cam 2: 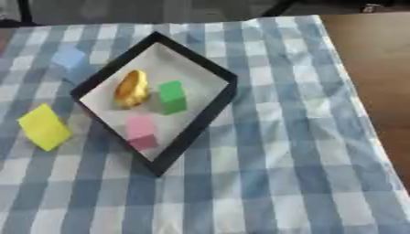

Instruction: Pick up objects on the table and place them in the box.

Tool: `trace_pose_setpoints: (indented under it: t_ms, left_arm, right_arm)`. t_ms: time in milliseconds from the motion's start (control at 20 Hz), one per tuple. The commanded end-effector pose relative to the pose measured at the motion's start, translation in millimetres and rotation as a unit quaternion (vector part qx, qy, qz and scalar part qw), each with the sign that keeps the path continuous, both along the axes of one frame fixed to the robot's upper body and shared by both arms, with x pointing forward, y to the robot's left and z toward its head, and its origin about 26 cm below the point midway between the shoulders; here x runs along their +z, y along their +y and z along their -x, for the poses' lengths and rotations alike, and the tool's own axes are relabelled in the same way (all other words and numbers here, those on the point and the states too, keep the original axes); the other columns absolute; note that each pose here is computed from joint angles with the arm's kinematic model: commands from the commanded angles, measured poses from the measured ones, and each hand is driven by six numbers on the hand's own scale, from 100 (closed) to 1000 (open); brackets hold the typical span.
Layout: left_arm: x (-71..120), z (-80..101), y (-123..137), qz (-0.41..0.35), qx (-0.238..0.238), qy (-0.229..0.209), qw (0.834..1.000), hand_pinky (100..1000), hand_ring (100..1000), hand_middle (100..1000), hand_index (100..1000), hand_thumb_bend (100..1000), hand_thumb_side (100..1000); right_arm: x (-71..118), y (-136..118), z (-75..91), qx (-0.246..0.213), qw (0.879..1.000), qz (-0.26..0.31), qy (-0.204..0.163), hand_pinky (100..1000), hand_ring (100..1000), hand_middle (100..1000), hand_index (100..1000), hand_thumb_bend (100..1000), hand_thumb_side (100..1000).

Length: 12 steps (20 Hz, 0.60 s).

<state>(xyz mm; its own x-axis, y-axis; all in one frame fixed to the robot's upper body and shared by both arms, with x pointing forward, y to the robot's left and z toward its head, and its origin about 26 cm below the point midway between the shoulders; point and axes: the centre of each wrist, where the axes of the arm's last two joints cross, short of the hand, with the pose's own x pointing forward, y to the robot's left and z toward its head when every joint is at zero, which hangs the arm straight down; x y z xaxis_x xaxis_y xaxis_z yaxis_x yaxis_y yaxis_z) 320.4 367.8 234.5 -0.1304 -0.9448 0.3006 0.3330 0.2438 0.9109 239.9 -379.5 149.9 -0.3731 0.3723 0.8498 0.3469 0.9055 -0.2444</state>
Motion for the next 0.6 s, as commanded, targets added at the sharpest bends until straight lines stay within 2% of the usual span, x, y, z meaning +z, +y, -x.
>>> trace_pose_setpoints:
  t_ms: [50,250,300,350,600]
  left_arm:
    - [5.3,-0.6,2,-0.015,0.001,0.010,1.000,898,866,795,888,239,719]
    - [3.9,4.1,-4,-0.016,-0.004,0.024,1.000,901,852,797,891,276,778]
    - [4.4,5.3,-6,-0.014,-0.007,0.026,1.000,903,854,798,892,386,759]
    - [5.0,6.6,-9,-0.014,-0.011,0.027,0.999,904,855,799,892,301,784]
    - [7.8,13.0,-21,-0.021,-0.035,0.037,0.999,916,861,801,895,347,754]
  right_arm:
    - [8.7,1,-0.4,0.003,1.000,0.012,-0.010,871,831,632,806,100,708]
    - [7.5,2,-0.1,0.001,1.000,0.010,-0.006,870,828,629,805,100,713]
    - [7.2,2,-0.1,0.001,1.000,0.009,-0.004,870,828,629,804,100,677]
    - [7.0,2,-0.2,0.001,1.000,0.008,-0.003,870,828,628,804,100,715]
    - [6.6,3,-0.7,0.002,1.000,0.006,-0.001,869,825,625,803,100,717]
